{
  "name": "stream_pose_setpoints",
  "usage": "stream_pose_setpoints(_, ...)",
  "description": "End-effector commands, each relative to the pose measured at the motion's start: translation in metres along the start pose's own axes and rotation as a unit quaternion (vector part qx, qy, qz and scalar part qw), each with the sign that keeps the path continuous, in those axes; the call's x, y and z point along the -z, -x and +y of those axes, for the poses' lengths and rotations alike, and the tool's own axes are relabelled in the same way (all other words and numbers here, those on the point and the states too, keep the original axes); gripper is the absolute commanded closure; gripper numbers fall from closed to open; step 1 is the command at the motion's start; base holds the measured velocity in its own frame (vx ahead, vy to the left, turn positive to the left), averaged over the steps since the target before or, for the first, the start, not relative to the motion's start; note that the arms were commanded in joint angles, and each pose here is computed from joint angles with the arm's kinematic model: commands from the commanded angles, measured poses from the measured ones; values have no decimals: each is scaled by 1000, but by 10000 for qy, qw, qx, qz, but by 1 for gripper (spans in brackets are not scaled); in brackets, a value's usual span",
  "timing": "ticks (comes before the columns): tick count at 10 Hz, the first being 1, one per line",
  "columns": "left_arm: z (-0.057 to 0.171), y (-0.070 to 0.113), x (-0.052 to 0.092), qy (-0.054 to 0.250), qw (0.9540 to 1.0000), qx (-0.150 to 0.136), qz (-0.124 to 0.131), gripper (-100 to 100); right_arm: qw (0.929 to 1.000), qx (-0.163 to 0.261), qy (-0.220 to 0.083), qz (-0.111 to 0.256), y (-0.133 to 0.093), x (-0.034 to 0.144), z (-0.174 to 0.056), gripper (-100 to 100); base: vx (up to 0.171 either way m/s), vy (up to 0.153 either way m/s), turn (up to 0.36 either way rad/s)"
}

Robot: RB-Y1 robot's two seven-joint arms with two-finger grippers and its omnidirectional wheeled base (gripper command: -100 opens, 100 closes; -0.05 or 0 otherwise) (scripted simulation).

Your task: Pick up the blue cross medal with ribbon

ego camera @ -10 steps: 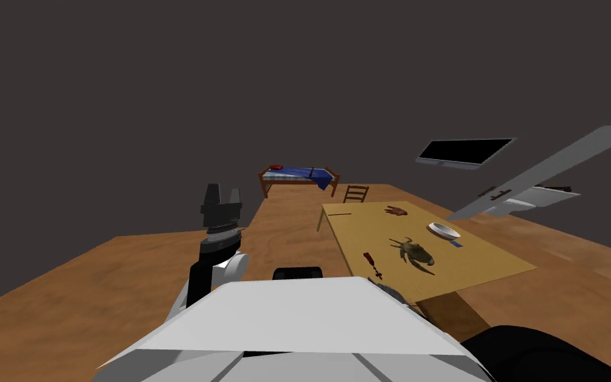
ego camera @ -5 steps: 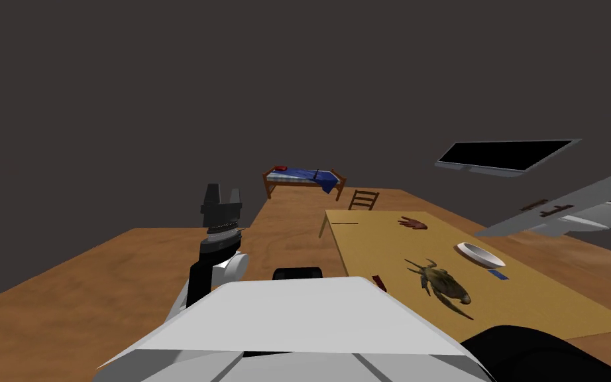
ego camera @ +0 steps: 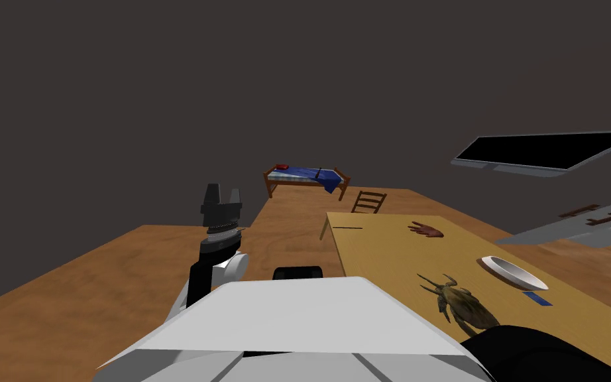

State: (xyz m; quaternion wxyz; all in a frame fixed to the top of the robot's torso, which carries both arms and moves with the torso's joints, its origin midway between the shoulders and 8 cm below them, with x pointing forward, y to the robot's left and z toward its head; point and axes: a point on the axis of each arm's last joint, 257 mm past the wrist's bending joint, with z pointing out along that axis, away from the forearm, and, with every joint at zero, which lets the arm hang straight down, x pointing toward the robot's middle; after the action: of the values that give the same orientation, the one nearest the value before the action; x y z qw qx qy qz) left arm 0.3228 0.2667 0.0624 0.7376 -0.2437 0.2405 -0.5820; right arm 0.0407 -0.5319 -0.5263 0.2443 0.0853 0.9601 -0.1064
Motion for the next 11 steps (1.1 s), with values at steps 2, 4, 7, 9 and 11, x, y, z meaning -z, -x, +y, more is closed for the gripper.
stream_pose_setpoints(2, 0, 0, 0, 0, 10000, 0, 0, 0, 10000, -73, -35, 5, 0, -13, 7, -100, -38, -39, 87)
stream_pose_setpoints(4, 0, 0, 0, 0, 10000, 0, 0, 0, 10000, -81, -34, 3, 0, -15, 8, -100, -25, -23, 38)
stream_pose_setpoints(7, 0, 0, 0, 0, 10000, 0, 0, 0, 10000, -73, -22, -4, 1, -15, 9, 100, 0, 0, 0)
stream_pose_setpoints(9, 0, 0, 0, 0, 10000, 0, 0, 0, 10000, -77, -26, -3, 1, -15, 9, 100, 0, 0, 0)
stream_pose_setpoints(11, 0, 0, 0, 0, 10000, 0, 0, 0, 10000, -38, -20, 2, 0, -7, 3, 100, 11, 12, -55)
